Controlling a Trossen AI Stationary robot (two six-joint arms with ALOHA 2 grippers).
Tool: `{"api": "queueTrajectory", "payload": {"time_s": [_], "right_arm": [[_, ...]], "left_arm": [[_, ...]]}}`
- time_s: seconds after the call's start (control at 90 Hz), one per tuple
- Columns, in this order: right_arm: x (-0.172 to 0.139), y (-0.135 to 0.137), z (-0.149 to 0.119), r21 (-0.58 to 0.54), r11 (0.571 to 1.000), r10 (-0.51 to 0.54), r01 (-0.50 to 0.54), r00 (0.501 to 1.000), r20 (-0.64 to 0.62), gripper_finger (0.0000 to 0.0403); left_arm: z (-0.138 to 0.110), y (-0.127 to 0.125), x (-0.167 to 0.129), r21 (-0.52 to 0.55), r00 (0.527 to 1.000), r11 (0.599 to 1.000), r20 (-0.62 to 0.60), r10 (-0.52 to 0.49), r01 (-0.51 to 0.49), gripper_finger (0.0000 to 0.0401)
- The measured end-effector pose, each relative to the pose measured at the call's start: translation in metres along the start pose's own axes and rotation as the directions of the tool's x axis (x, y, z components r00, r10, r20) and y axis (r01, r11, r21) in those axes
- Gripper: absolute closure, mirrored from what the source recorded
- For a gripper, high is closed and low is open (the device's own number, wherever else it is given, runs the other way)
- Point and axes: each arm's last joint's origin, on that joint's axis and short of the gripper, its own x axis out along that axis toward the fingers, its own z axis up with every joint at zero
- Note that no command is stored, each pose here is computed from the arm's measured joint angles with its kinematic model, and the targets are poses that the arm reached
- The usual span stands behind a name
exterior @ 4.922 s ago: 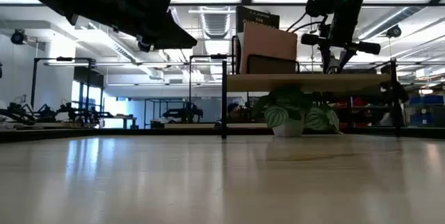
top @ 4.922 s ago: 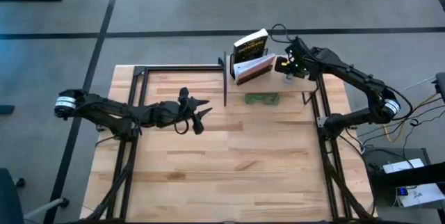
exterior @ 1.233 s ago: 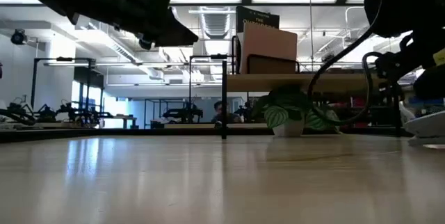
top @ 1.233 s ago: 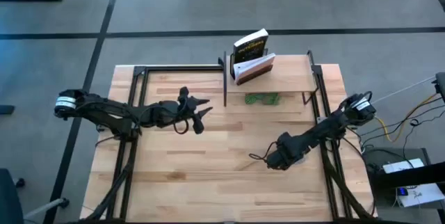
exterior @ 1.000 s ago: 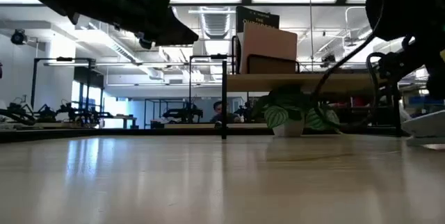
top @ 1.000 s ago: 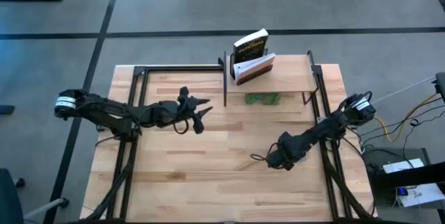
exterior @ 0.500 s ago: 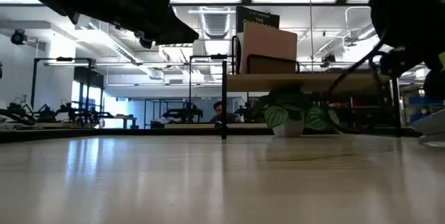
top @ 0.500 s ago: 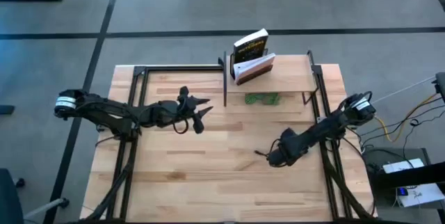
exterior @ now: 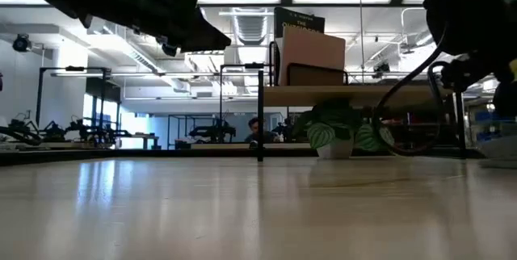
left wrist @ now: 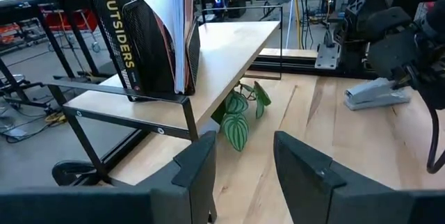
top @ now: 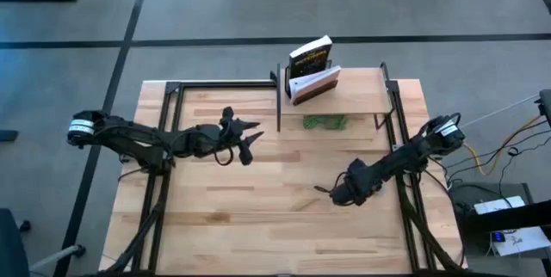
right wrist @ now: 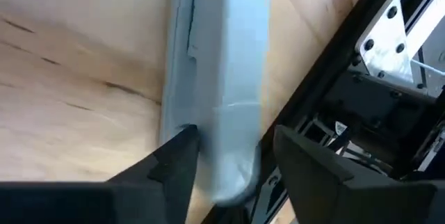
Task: Stock shelves
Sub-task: Remove the gray stapler from the shelf, then remove the pink notebook from the black desk organizer on the shelf
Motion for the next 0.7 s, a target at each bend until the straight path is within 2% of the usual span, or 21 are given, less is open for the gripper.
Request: {"api": "queueTrajectory", "payload": {"time_s": [0.167,0.311,0.489,0.7], "right_arm": [[0.000,-0.001,0.003,-0.063,0.998,0.002,-0.002,1.000,-0.007,0.0173],[-0.009,-0.003,0.010,-0.072,0.997,0.002,-0.003,1.000,-0.008,0.0157],[-0.037,-0.009,0.021,-0.073,0.997,-0.005,0.011,0.997,0.077,0.0165],[-0.078,-0.009,0.038,-0.179,0.983,0.084,-0.037,0.961,0.265,0.0189]], "left_arm": [[0.000,0.000,0.000,0.000,1.000,1.000,0.001,0.000,0.000,0.0273],[0.000,0.000,0.000,0.000,1.000,1.000,0.000,0.000,0.000,0.0273],[0.000,0.000,0.000,0.000,1.000,1.000,0.000,0.000,0.000,0.0273],[0.000,0.000,0.000,0.000,1.000,1.000,0.000,-0.001,0.001,0.0273]]}}
